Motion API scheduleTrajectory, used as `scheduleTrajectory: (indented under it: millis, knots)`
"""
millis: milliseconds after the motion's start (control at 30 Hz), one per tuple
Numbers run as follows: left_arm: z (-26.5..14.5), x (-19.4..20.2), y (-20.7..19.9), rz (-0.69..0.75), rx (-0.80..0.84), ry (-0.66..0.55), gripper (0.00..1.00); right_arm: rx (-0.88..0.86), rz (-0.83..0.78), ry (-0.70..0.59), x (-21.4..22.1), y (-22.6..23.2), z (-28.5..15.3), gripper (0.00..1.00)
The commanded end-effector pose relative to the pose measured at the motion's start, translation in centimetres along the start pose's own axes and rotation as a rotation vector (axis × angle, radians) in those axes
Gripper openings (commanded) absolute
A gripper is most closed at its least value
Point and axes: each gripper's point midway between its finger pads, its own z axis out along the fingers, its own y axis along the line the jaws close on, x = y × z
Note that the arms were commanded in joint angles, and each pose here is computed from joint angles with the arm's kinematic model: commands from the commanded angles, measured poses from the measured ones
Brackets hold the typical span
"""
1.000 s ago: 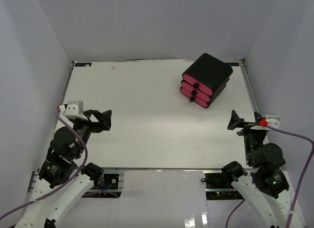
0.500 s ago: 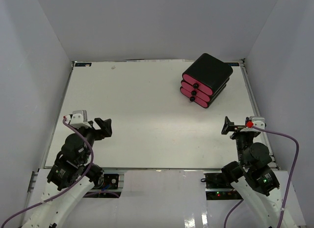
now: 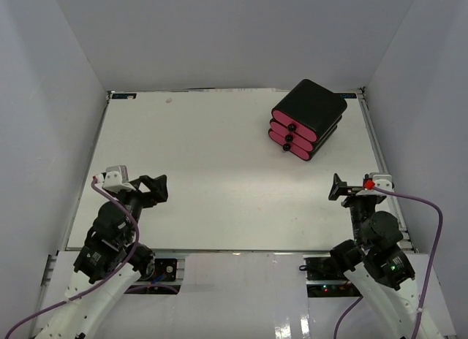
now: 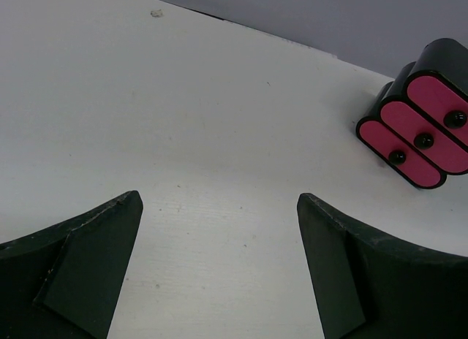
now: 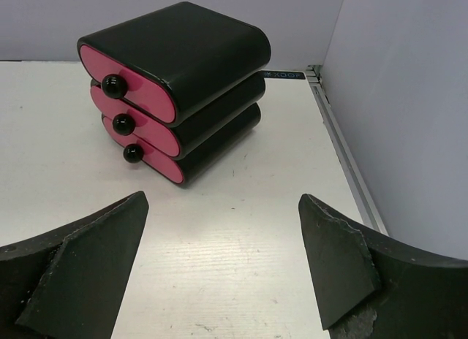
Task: Sort the stationery into containers
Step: Reset both arms
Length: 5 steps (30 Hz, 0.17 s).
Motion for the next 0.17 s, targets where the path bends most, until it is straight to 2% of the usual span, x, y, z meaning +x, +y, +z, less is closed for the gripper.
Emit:
scheduleTrajectory:
  millis: [0, 133]
  knots:
    - [0.08, -0.60, -0.14, -0.015, -0.001, -0.023, 0.98, 0.010, 0.100, -0.199, -3.75, -1.58, -2.19, 0.90]
    - [0.23, -0.42, -0.20, -0.010, -0.001, -0.015, 0.98, -0.004, 0.090, -0.199, -3.90, -1.34, -2.14, 0.90]
